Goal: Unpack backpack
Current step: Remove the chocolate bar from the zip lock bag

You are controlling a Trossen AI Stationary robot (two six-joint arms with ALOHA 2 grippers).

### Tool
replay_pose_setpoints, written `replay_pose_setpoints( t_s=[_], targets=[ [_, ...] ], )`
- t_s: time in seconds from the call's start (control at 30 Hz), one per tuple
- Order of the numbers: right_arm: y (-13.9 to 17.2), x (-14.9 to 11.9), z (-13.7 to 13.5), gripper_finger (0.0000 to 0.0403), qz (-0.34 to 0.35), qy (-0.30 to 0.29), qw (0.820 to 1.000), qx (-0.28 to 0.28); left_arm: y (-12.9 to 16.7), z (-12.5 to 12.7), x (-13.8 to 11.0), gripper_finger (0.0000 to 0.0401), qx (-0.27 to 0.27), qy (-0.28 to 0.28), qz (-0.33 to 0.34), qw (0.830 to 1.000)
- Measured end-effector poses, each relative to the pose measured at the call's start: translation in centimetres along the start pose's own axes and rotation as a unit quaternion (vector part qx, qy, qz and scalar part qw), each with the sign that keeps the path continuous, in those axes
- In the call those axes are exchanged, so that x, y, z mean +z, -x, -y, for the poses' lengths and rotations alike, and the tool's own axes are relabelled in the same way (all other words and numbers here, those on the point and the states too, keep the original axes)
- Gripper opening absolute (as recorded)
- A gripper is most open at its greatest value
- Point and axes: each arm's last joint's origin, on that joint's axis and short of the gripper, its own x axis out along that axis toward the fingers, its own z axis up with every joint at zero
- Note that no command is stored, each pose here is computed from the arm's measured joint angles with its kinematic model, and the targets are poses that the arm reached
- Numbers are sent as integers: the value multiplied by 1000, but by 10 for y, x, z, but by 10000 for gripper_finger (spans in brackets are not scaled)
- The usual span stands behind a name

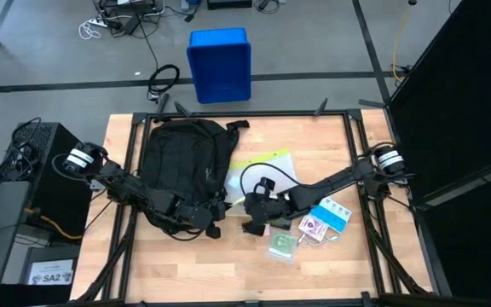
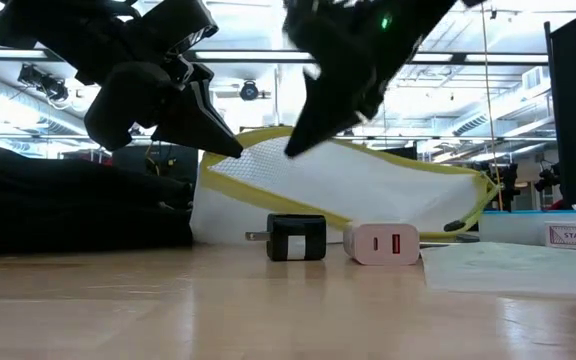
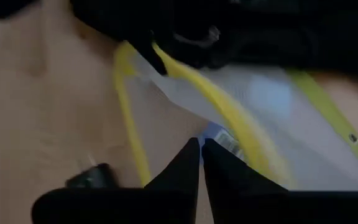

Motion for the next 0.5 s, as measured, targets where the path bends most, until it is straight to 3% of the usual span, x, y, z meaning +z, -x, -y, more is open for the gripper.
replay_pose_setpoints(
  t_s=[0.17, 0.3, 0.5],
  targets=[
    [12, 1, -7, 0, 13, 4, 1000, 6, 0, 0, 0, 0, 0, 0, 0, 1000],
    [-1, -5, -7, 3, -14, 28, 999, 21, 0, 0, 0, 0, 3, 2, 2, 1000],
    [-26, -17, -4, 60, -50, 91, 994, 17, 0, 0, 0, 0, 3, 3, 2, 1000]
  ],
)
